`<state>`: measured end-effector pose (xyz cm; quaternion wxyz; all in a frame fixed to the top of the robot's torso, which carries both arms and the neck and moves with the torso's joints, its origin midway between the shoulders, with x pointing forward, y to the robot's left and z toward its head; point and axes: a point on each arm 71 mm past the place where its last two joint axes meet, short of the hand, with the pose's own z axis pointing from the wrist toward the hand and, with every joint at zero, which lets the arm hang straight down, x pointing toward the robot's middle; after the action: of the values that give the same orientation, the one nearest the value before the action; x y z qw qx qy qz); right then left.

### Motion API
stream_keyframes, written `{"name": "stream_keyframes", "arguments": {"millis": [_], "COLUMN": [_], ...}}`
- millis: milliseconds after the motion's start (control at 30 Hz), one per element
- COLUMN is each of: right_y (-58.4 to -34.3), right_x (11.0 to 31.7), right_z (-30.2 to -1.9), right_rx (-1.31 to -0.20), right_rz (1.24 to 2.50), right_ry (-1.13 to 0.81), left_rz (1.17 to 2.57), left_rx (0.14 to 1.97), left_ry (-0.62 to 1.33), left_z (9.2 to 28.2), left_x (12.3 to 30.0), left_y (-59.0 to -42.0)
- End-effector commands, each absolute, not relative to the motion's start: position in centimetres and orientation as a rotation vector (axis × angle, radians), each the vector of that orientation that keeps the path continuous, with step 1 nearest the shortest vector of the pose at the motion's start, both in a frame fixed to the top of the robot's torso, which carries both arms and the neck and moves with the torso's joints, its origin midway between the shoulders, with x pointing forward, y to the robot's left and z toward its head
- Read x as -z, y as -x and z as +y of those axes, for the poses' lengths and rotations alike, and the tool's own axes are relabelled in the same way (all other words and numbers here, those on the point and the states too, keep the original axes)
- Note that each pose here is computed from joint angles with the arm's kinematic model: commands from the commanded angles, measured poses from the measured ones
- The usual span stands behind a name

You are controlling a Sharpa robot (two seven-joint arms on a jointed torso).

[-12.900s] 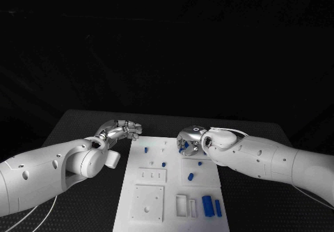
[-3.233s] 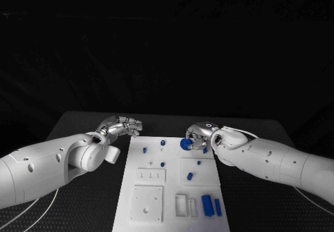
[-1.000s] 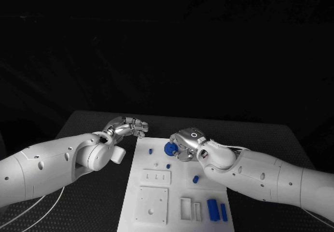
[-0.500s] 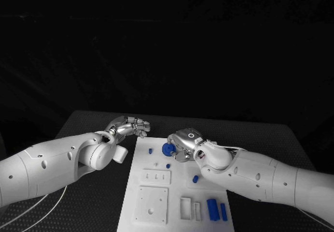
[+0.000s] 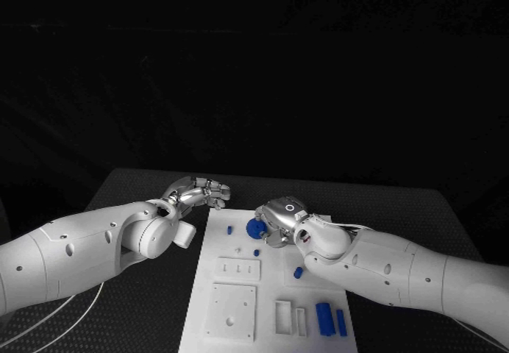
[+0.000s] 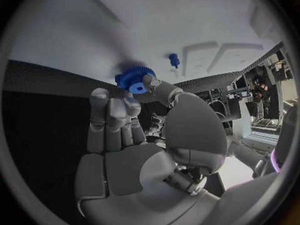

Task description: Assemble the parts on the task board

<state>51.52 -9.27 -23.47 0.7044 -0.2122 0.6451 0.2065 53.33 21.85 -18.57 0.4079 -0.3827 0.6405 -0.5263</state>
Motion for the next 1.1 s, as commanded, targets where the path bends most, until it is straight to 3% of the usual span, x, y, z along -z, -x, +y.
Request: {"name": "stream_keyframes", "arguments": {"millis": [33, 1100], "right_y": [-51.47, -51.43], "right_x": [23.81, 24.41], "right_z": [-9.19, -8.5], "right_rx": [-0.458, -0.481], "right_rz": [1.437, 1.491], "right_ry": [0.484, 0.457], "left_rz": [1.615, 1.614], "left_rx": [1.35, 1.339], "left_ry": [0.948, 0.955], "left_z": [21.53, 21.91], "left_x": [18.39, 18.41], "left_y": [-53.29, -53.31]}}
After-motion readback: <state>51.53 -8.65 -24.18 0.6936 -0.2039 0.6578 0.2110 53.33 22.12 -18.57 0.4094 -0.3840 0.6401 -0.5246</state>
